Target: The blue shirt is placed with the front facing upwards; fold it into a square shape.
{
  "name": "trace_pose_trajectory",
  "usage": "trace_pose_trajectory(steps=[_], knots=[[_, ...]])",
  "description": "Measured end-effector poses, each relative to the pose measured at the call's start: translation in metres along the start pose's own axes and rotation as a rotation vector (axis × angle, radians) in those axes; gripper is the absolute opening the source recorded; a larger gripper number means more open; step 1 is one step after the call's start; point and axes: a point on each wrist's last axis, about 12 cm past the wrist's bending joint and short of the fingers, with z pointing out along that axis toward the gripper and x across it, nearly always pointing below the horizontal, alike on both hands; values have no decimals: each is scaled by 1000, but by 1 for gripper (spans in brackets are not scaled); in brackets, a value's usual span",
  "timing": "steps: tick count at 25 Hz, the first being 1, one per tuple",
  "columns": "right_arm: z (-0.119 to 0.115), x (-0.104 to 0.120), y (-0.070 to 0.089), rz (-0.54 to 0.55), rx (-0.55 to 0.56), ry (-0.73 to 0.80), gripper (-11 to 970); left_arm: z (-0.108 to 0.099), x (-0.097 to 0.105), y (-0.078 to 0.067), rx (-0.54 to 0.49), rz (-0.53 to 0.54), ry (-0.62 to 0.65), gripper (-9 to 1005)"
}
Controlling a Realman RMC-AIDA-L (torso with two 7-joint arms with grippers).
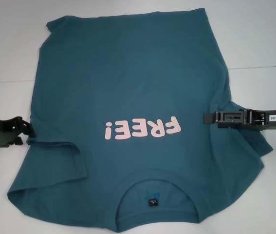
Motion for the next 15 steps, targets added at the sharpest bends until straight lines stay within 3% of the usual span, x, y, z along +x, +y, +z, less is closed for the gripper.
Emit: trace_pose_trajectory(steps=[9, 15], knots=[[1, 1, -2, 9, 6, -4, 914, 10, 6, 0, 8, -18, 4, 532], [1, 2, -2, 9, 6, -3, 914, 10, 2, -20, 133, 6, -12, 555]])
